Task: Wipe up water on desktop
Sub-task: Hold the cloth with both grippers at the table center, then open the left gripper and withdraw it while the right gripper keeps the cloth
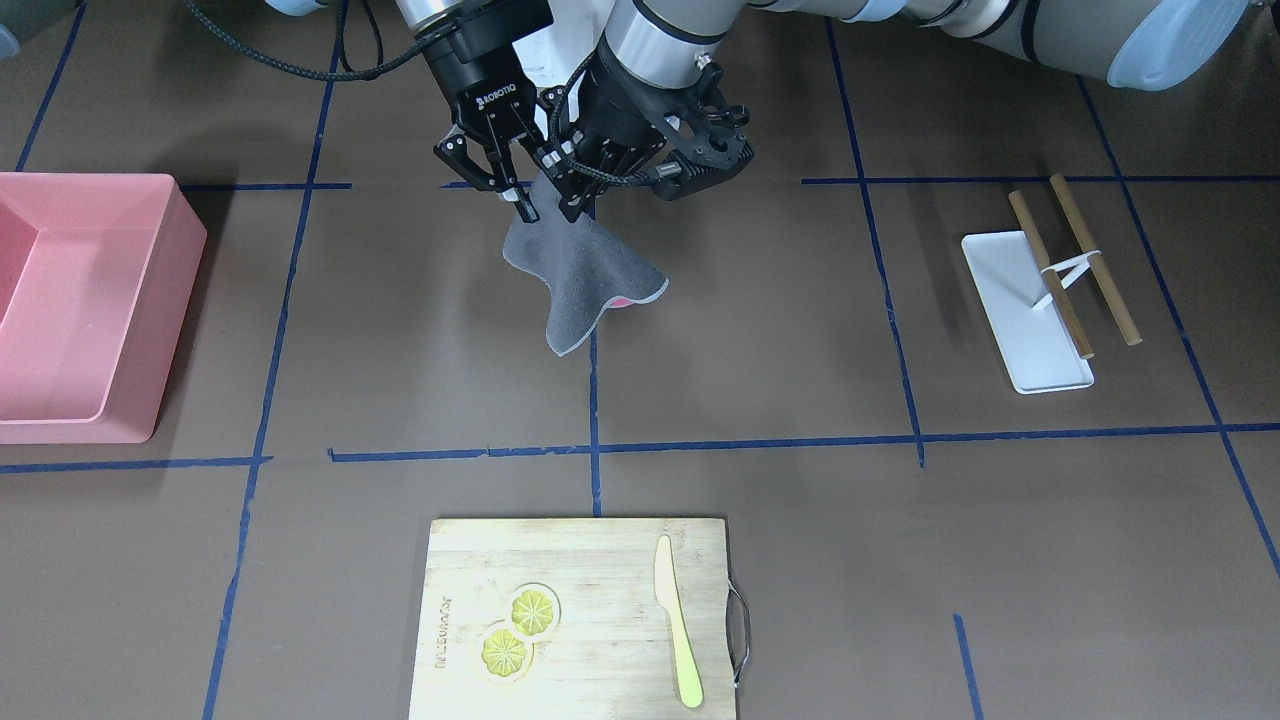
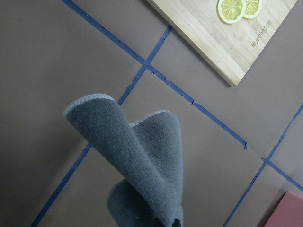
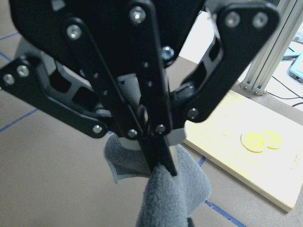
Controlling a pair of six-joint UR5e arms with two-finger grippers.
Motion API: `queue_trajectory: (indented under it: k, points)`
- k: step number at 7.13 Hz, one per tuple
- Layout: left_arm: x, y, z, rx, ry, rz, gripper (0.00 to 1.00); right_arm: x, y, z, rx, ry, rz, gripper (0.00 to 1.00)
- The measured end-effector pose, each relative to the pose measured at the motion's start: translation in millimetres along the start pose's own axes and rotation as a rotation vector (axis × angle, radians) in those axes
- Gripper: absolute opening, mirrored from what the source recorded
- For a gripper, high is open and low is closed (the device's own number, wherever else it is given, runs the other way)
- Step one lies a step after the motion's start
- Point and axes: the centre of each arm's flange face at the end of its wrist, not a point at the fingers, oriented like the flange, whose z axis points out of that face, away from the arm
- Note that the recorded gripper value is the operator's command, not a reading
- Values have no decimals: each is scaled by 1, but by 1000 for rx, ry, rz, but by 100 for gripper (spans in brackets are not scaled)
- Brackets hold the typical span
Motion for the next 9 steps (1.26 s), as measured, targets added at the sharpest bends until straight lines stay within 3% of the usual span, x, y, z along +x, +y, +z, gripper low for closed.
queue_trajectory:
  k: [2,3,4,9]
  points:
    - [0,0,0,0,1,-1,8,0,1,0,-2,-1,2,0]
    - [0,0,-1,0,1,0,91,0,1,0,-2,-2,5,0]
    - [0,0,-1,0,2,1,100,0,0,0,-1,-2,8,0]
    - [0,0,-2,1,2,3,100,3,-2,-5,7,-3,12,0]
